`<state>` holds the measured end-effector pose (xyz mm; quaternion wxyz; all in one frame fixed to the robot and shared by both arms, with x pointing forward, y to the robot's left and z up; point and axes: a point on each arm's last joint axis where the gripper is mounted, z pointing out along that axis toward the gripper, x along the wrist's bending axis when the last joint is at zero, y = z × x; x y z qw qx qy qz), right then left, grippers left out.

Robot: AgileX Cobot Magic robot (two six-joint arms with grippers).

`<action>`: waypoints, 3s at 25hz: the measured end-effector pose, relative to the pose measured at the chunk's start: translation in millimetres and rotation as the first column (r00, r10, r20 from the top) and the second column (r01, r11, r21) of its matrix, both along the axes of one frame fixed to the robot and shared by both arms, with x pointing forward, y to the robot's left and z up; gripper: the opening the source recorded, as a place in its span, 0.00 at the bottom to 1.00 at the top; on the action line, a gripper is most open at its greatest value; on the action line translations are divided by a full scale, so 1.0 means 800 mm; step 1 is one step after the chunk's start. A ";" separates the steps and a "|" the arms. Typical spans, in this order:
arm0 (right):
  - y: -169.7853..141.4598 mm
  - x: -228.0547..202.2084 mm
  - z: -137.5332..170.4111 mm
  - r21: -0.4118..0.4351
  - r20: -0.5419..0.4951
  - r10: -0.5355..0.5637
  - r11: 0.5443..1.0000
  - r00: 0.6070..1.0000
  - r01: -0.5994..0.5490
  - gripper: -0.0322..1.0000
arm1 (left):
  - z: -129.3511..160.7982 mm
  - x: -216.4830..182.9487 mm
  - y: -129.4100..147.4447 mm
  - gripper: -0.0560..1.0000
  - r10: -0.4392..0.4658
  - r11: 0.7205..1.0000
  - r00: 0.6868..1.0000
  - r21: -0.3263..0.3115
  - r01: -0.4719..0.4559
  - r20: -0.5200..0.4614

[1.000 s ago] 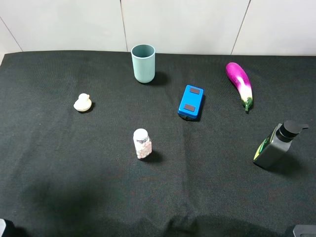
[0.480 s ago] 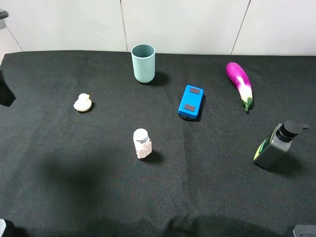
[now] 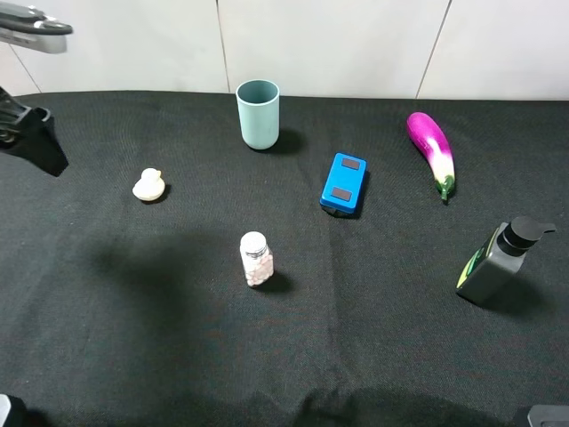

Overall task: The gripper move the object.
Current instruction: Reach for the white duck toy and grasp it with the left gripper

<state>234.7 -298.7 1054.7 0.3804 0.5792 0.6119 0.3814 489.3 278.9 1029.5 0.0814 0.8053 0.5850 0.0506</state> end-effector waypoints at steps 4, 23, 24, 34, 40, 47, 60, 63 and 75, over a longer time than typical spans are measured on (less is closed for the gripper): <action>0.000 0.000 0.000 0.000 0.000 0.000 1.000 1.000 0.000 0.70 | -0.019 0.017 -0.002 0.96 -0.017 1.000 1.000 0.004 0.017 -0.020; 0.000 0.000 0.000 0.000 0.000 0.000 1.000 1.000 0.000 0.70 | -0.098 0.081 -0.057 0.95 -0.225 0.974 0.974 0.021 0.225 0.019; 0.000 0.000 0.000 0.000 0.000 0.000 1.000 1.000 0.000 0.70 | -0.104 0.084 -0.059 0.95 -0.225 0.974 0.974 0.018 0.225 0.013; 0.000 0.000 0.000 0.000 0.000 0.000 1.000 1.000 0.000 0.70 | -0.156 0.105 -0.066 0.95 -0.228 0.974 0.973 0.001 0.228 -0.029; 0.000 0.000 0.000 0.000 0.000 0.000 1.000 1.000 0.000 0.70 | -0.174 0.111 -0.068 0.95 -0.248 0.969 0.968 0.004 0.248 -0.023; 0.000 0.000 0.000 0.000 0.000 0.000 1.000 1.000 0.000 0.70 | -0.193 0.115 -0.077 0.95 -0.288 0.958 0.958 0.012 0.288 -0.014; 0.000 0.000 0.000 0.000 0.000 0.000 1.000 1.000 0.000 0.70 | -0.196 0.122 -0.083 0.89 -0.316 0.949 0.947 0.031 0.315 0.051; 0.000 0.000 0.000 0.000 0.000 0.000 1.000 1.000 0.000 0.70 | -0.196 0.122 -0.083 0.85 -0.316 0.949 0.947 0.031 0.315 0.051; 0.000 0.000 0.000 0.000 0.000 0.000 1.000 1.000 0.000 0.70 | -0.196 0.119 -0.082 0.57 -0.318 0.948 0.948 0.027 0.317 0.031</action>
